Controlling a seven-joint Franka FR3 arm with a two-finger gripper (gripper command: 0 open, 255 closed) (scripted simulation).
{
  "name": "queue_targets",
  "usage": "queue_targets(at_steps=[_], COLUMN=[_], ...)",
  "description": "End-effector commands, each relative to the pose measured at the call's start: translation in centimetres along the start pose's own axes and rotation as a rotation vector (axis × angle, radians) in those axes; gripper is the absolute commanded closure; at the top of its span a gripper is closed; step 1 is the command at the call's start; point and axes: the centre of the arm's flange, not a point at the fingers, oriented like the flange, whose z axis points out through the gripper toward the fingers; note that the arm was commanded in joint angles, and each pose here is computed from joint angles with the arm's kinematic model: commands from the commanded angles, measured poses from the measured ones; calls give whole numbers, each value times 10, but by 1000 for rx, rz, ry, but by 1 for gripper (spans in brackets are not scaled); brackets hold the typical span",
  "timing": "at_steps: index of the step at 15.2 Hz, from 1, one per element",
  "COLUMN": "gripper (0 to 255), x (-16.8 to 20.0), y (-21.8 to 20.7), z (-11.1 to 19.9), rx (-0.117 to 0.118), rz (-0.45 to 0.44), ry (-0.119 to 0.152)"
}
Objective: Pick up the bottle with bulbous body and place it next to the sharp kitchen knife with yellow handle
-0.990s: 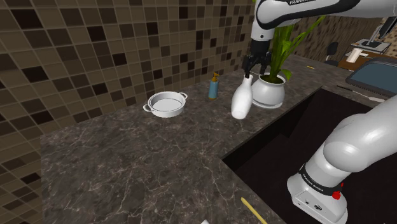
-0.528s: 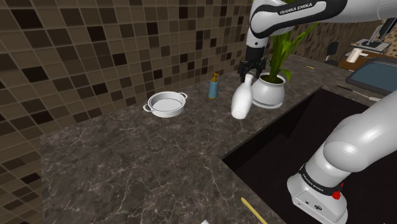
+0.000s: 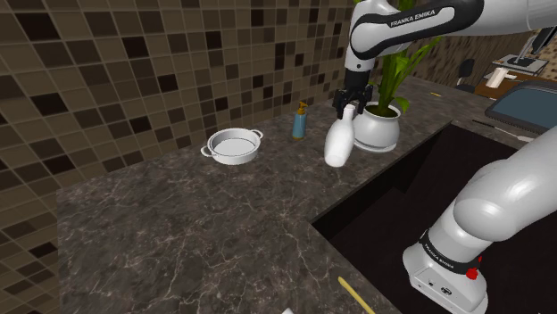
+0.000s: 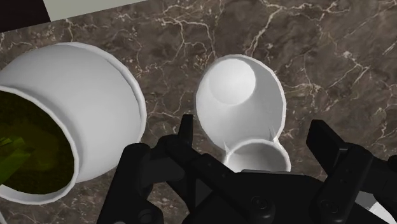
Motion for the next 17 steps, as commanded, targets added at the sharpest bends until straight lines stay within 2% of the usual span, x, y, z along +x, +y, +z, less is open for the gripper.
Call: queue_targets(at_steps=[1, 2, 11, 17], gripper=[0, 255, 255, 255], x=[0, 0, 0, -3], y=[0, 0, 0, 1], z=[0, 0, 0, -32], rx=[0, 0, 0, 0], rz=[0, 0, 0, 0], ry=[0, 0, 0, 0])
